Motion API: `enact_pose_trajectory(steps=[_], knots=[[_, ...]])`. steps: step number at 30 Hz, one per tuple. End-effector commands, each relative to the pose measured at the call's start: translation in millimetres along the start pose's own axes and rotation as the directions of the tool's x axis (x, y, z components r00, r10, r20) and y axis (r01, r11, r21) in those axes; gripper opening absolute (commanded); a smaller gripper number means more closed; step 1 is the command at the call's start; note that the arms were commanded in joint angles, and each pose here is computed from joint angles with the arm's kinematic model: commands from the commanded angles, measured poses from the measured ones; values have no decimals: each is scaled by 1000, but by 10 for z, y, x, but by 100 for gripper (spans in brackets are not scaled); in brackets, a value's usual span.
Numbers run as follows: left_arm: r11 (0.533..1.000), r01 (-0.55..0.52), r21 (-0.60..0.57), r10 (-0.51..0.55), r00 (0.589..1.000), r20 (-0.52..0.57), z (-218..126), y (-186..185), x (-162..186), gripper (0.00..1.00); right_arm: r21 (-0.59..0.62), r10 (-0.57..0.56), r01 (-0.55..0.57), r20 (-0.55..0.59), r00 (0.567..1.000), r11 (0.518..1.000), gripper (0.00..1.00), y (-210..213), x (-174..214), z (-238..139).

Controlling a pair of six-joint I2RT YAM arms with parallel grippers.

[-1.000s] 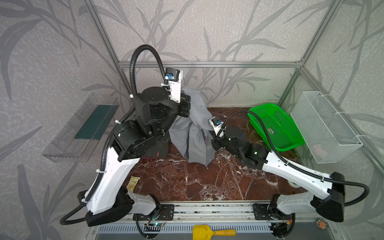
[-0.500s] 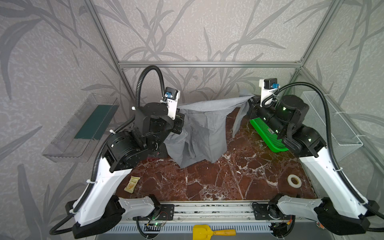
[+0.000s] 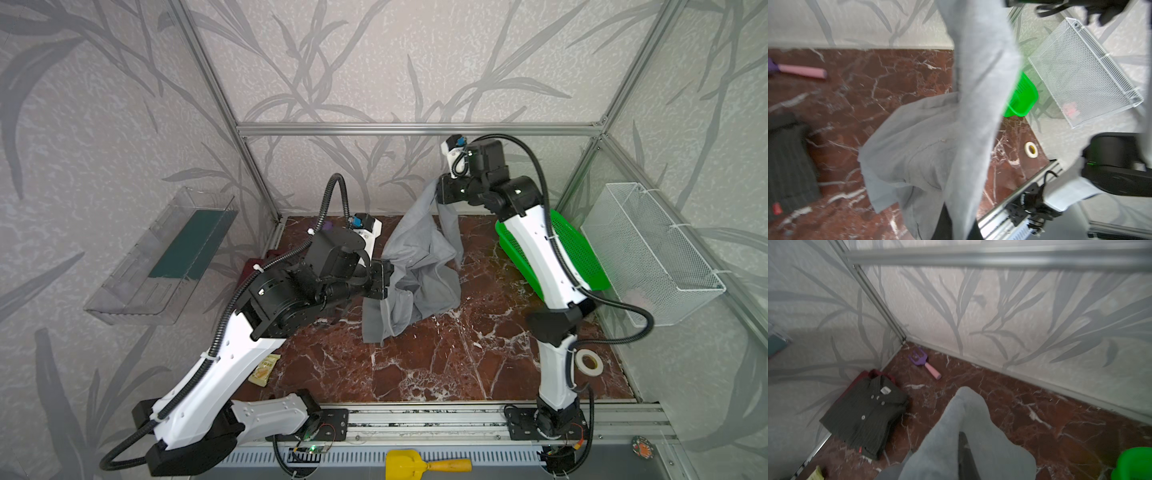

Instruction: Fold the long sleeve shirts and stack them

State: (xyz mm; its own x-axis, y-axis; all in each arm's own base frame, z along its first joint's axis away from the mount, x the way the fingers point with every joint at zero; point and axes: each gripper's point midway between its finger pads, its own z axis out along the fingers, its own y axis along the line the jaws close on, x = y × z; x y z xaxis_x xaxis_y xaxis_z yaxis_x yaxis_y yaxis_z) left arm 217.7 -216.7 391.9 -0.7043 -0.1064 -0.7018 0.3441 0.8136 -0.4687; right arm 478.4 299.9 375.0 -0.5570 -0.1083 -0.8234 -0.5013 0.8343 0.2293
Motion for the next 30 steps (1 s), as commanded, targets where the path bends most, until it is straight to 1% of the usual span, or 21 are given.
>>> enact_pose_trajectory(steps=[1, 3, 4, 5, 6, 8, 10, 12, 14, 17, 19, 20, 21, 22, 23, 24, 25, 26, 27, 30], knots=[[970, 218, 112, -225, 973, 56, -141, -167, -112, 0, -101, 16, -42, -238, 971, 994, 13, 274, 588, -11], [951, 289, 112, -300, 948, 102, -174, -127, -183, 0, -86, 31, -55, -256, 966, 995, 32, 274, 661, -67], [940, 319, 124, -334, 934, 125, -190, -128, -231, 0, -74, 36, -58, -268, 963, 996, 38, 264, 682, -124], [928, 349, 132, -366, 919, 149, -208, -116, -279, 0, -52, 36, -52, -273, 961, 997, 41, 250, 687, -194], [916, 372, 147, -394, 903, 173, -228, -121, -340, 0, -1, 36, -38, -273, 961, 999, 46, 197, 689, -288], [904, 405, 138, -427, 872, 237, -282, -67, -469, 0, 66, 0, 16, -241, 971, 998, 52, 198, 617, -558], [898, 420, 130, -439, 844, 308, -321, -9, -594, 0, 96, -11, 32, -209, 978, 995, 55, 236, 542, -797], [892, 435, 120, -448, 820, 357, -319, 39, -678, 0, 90, -17, 34, -181, 983, 995, 58, 298, 479, -997], [893, 439, 97, -440, 809, 390, -274, 70, -746, 0, 67, -34, 44, -154, 988, 997, 58, 396, 428, -1237], [900, 431, 69, -416, 801, 431, -221, 76, -857, 0, 30, -88, 91, -108, 990, 995, 58, 575, 382, -1621], [912, 406, 61, -387, 801, 458, -198, 44, -953, 0, -56, -163, 160, -60, 985, 986, 58, 807, 378, -1927], [915, 401, 51, -377, 802, 464, -179, 37, -986, 0, -114, -208, 202, -37, 977, 973, 58, 950, 429, -2025], [917, 397, 49, -372, 802, 466, -170, 21, -1012, 0, -174, -231, 231, 20, 973, 957, 58, 1069, 456, -2190], [922, 383, 49, -360, 808, 466, -143, -10, -1039, 0, -246, -216, 236, 103, 971, 940, 60, 1194, 466, -2341], [924, 379, 47, -356, 811, 465, -119, -28, -1056, 0, -306, -183, 225, 159, 970, 925, 69, 1250, 572, -2414], [925, 378, 44, -355, 813, 461, -89, -39, -1058, 0, -341, -162, 226, 206, 965, 912, 76, 1268, 664, -2509], [925, 376, 42, -352, 815, 460, -61, -41, -1063, 0, -361, -148, 232, 245, 958, 903, 79, 1263, 763, -2541], [926, 377, 41, -352, 816, 458, -29, -46, -1063, 0, -379, -157, 252, 263, 952, 890, 79, 1266, 891, -2604], [926, 375, 43, -353, 818, 454, -6, -58, -1065, 0, -381, -169, 262, 260, 951, 887, 81, 1246, 997, -2604], [927, 374, 35, -350, 827, 440, 73, -75, -1055, 0, -360, -190, 249, 191, 963, 899, 81, 1148, 1264, -2378]])
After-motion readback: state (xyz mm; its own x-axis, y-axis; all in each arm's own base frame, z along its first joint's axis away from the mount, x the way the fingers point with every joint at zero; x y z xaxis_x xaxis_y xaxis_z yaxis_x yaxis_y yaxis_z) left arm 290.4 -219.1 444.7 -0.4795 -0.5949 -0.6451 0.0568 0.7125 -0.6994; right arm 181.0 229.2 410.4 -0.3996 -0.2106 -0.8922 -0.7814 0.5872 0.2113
